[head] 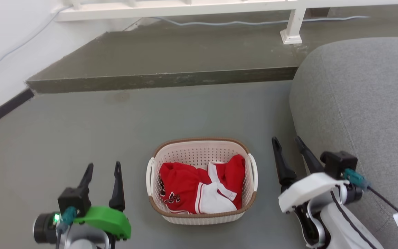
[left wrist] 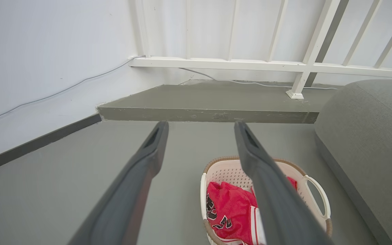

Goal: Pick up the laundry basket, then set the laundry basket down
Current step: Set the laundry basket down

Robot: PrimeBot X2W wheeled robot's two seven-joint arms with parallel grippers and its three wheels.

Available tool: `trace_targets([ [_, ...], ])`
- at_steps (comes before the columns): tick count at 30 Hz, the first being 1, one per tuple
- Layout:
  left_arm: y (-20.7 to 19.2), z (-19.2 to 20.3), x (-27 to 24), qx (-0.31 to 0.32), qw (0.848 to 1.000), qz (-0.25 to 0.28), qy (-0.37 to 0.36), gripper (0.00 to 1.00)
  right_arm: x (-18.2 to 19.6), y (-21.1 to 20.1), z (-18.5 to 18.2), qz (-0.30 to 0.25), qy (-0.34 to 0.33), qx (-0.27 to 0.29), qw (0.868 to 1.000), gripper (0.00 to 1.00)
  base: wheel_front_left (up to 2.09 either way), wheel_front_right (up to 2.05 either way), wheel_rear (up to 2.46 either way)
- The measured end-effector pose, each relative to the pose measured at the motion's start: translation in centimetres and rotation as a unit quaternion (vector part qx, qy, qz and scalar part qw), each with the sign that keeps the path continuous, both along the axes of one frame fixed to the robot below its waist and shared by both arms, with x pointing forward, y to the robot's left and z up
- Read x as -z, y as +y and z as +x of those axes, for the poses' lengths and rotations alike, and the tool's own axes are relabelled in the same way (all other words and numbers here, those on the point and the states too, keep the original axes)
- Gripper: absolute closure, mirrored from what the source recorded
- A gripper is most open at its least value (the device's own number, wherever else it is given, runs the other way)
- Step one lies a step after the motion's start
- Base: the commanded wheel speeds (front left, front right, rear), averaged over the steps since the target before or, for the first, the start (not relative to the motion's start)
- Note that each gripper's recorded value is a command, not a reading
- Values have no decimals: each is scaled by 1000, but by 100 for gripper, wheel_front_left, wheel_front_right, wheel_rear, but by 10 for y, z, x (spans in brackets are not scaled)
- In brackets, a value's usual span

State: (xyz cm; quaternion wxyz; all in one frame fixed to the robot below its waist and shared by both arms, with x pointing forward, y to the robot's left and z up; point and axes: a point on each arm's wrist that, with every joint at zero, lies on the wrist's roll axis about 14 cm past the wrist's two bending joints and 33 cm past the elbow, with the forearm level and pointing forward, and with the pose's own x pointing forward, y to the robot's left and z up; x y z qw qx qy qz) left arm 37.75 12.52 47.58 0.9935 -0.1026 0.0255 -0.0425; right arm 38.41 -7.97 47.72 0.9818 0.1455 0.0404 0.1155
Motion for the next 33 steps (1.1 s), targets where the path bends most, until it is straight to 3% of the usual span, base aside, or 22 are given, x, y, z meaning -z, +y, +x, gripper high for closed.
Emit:
trace_targets([
  [33, 2, -36, 3, -9, 1000, -13, 5, 0, -1, -24, -43, 7, -3, 57, 998, 0, 0, 0, 0],
])
